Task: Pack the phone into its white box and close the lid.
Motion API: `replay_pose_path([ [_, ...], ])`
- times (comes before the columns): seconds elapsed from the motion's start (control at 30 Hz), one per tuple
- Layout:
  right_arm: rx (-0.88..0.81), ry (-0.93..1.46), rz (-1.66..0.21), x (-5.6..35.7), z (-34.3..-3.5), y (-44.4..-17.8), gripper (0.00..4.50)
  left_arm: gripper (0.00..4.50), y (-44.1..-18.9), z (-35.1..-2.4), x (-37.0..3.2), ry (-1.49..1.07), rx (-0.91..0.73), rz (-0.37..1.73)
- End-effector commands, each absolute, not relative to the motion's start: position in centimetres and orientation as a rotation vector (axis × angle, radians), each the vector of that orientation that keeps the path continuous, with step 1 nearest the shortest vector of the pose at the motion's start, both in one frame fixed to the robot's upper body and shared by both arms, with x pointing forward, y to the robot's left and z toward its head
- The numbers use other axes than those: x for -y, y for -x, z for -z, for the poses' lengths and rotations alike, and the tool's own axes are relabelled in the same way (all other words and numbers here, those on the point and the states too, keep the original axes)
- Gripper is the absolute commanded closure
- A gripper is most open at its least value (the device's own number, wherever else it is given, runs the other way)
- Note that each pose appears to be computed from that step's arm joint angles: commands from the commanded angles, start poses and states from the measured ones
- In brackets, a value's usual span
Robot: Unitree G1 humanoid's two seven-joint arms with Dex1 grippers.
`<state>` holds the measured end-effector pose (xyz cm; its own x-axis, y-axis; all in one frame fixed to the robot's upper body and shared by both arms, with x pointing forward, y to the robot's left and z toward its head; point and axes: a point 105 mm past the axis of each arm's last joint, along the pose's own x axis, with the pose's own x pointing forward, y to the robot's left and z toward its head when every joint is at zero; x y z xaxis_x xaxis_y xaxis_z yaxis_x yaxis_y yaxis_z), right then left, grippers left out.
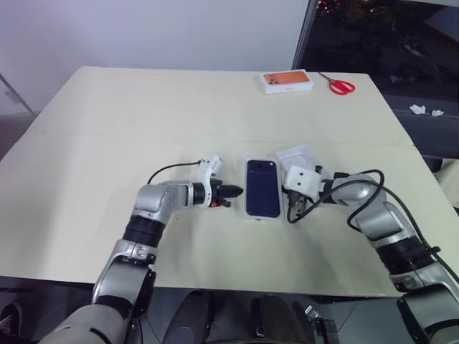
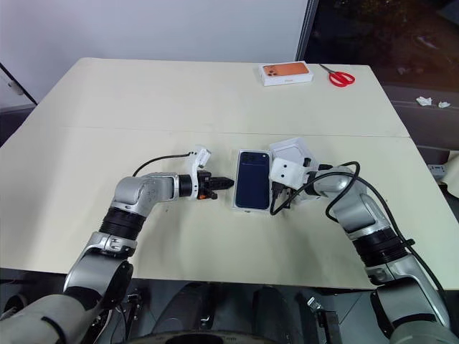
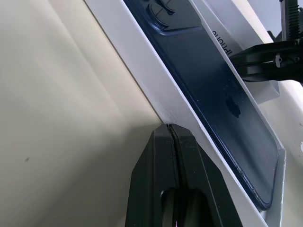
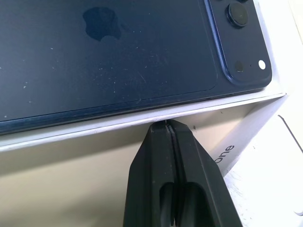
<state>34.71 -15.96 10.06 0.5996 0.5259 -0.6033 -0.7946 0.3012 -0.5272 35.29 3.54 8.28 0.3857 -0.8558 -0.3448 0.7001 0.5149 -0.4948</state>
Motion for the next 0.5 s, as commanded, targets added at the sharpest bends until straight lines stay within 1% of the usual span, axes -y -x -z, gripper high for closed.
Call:
replay_pose_path([
  [0.03, -0.372, 0.902, -0.918, 15.9, -9.4, -34.7, 4.50, 4.45, -34.5, -8.1, -1.1, 0.281, -0.631, 1.086],
  [0.17, -0.381, 0.892, -0.934, 15.8, -9.4, -34.7, 4.50, 4.45, -34.6, -8.1, -1.4, 0.280, -0.626, 1.079],
  [0.27, -0.409, 0.761, -0.942, 15.5, -9.8, -34.7, 4.50, 4.45, -34.7, -8.0, -1.9, 0.281, -0.623, 1.067],
  [0.3, -0.408, 0.761, -0.944, 15.5, -10.0, -34.7, 3.95, 3.93, -34.8, -8.0, -2.1, 0.282, -0.621, 1.056],
  [0.33, -0.403, 0.781, -0.940, 15.6, -10.1, -34.7, 3.62, 3.62, -35.0, -8.1, -2.3, 0.277, -0.617, 1.047],
  [0.37, -0.399, 0.804, -0.936, 15.8, -10.3, -34.8, 3.15, 3.15, -34.9, -8.2, -2.7, 0.276, -0.615, 1.045],
  [0.5, -0.391, 0.887, -0.938, 16.5, -11.1, -34.7, 1.17, 1.32, -34.4, -8.4, -4.6, 0.267, -0.623, 1.030],
])
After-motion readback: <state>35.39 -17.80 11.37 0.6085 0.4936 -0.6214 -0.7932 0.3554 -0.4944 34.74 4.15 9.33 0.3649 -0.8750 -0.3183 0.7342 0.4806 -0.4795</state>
